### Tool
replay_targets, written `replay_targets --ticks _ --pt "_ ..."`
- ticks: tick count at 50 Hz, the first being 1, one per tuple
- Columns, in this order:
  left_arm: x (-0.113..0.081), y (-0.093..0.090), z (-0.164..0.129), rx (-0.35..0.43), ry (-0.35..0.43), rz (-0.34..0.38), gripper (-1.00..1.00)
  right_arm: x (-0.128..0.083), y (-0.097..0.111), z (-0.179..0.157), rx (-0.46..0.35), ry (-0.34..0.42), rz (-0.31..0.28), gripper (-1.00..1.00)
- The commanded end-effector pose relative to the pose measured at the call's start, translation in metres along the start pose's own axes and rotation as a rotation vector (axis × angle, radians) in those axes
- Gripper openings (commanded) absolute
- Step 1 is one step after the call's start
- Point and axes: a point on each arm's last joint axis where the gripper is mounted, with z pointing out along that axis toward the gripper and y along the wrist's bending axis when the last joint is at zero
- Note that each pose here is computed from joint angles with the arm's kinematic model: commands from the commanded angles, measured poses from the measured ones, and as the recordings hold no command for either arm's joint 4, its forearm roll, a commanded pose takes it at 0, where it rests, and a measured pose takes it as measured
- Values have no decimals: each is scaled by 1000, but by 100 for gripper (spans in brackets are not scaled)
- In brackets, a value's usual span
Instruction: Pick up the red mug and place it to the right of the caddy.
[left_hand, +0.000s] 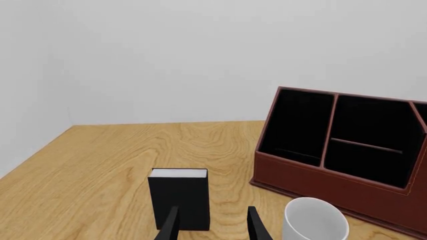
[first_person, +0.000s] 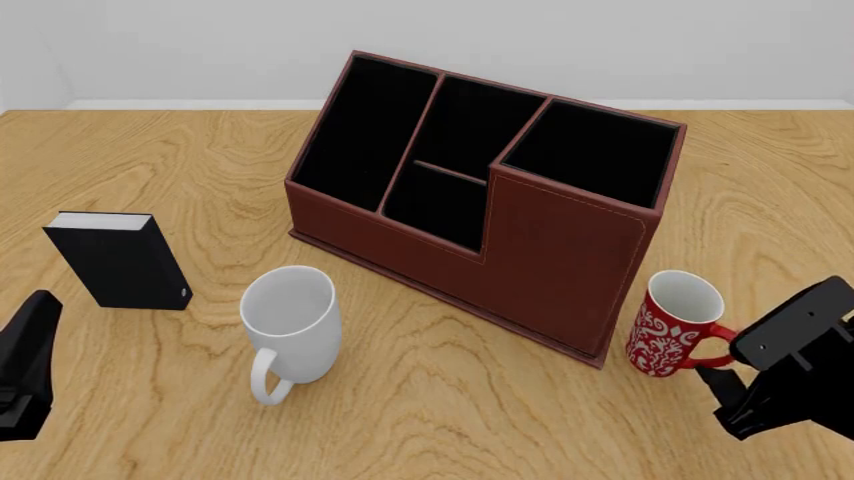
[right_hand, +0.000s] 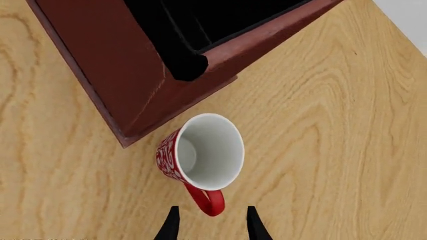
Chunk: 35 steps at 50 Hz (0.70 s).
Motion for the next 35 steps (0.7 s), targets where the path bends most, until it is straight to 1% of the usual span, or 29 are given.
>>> replay_targets --ticks 1,3,4,7,11,12,14,15,17,21,22,23,24,25,26,27,28,29,30,31,32,33,34,35 --pt "1 0 0 0 0 0 100 -7 -11 -29 56 -36 47 100" --pt "1 0 0 1 0 1 100 -11 -14 -43 81 -59 56 100" --pt "2 0 0 1 0 1 100 -13 -15 -56 91 -79 58 100" --pt "0 0 0 1 -2 0 100 -16 -18 -73 118 -99 71 100" --pt "-1 0 0 0 -4 1 100 -16 -15 -106 145 -149 56 100" --pt "-1 0 0 0 -4 1 100 -17 -16 -113 147 -157 66 100" --pt "-2 0 0 1 -5 2 100 -16 -14 -130 156 -183 61 100" --pt "0 0 0 1 -5 2 100 -18 -14 -142 156 -200 78 100" --pt "-2 0 0 1 -6 2 100 -14 -11 -157 162 -224 53 100" --pt "-2 0 0 1 -5 1 100 -16 -12 -203 178 -299 65 100" --pt "-1 0 0 2 -5 1 100 -16 -12 -210 172 -310 72 100" --pt "-1 0 0 2 -5 2 100 -15 -11 -221 146 -331 77 100" --pt "0 0 0 3 -5 2 100 -13 -10 -223 157 -321 65 100" --pt "0 0 0 2 -4 1 100 -10 -8 -222 188 -308 41 100" --pt "-1 0 0 2 -4 1 100 -9 -7 -227 182 -316 46 100" --pt "-1 0 0 3 -5 0 100 -7 -7 -235 178 -327 40 100" --pt "-2 0 0 3 -5 0 100 -6 -6 -246 198 -345 29 100" --pt "-2 0 0 3 -6 1 100 -7 -7 -256 199 -361 34 100" --pt "-1 0 0 3 -6 2 100 -2 -8 -274 178 -398 17 100" --pt "-1 0 0 4 -6 2 100 -1 -5 -276 213 -391 -4 100" --pt "-1 0 0 5 -7 3 100 -2 -5 -279 228 -392 -3 100" --pt "2 0 0 5 -6 4 100 -3 -8 -286 222 -420 -6 100" --pt "0 0 0 5 -5 4 100 -2 -6 -291 248 -431 -23 100" --pt "-1 0 0 5 -4 4 100 -3 -7 -294 254 -436 -19 100"
